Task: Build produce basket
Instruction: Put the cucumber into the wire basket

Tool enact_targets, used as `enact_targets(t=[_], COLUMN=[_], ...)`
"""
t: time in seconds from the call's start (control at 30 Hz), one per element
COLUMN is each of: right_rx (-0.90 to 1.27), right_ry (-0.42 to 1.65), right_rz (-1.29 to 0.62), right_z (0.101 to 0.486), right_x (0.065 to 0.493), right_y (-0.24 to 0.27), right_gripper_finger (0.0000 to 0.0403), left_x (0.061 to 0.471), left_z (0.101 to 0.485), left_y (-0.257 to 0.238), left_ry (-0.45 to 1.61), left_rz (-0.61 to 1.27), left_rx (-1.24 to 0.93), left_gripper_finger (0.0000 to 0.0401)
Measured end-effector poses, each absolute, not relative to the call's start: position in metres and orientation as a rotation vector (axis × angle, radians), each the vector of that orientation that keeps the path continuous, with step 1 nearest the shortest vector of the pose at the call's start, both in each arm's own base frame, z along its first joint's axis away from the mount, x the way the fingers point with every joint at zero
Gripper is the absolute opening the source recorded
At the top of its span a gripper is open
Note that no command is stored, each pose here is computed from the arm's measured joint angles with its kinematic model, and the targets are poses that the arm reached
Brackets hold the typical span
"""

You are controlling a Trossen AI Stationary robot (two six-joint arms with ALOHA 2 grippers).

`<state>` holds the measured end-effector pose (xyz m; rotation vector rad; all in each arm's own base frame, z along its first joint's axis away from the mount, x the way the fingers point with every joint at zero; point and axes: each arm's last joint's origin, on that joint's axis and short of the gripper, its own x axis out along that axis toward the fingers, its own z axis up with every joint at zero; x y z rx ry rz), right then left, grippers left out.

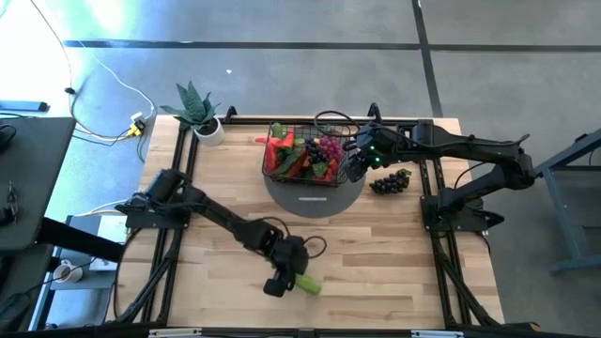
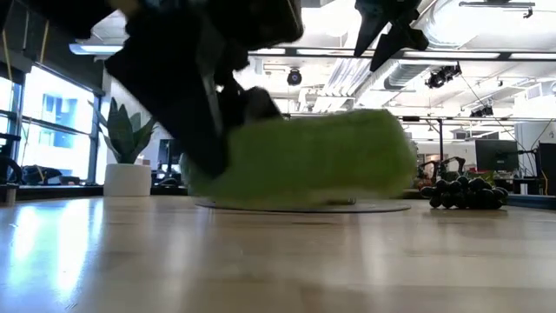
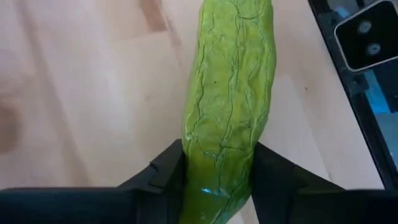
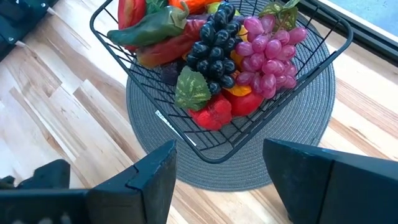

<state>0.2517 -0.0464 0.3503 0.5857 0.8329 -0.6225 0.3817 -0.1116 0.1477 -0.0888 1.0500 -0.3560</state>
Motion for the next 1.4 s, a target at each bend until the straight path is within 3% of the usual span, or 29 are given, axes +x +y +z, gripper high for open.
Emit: enact_targets(t=[0.27,0.73,1.4], right_rx=[0.581,0.535,0.61], right_ry=[0.836,0.809,0.713], right_rz=[-0.635,-0.707,-0.857], right_z=[0.35,0.35,0.352], right_x=[0.251,0.251,0.25], right_y=[-0.047,-0.049,-0.052], right_gripper_finger=[0.022,0.022,0.022], left_x=[0.374,0.337,0.286], left_z=[0.196,0.274,0.31], left_y=[-0.067,0.038,0.177], left_ry=[0.986,0.83,0.686], left_rz=[-0.292,0.056,0.429], left_rx=[-0.076,0.034,0.282], left_gripper_finger=[0.0131,0.0131,0.0131])
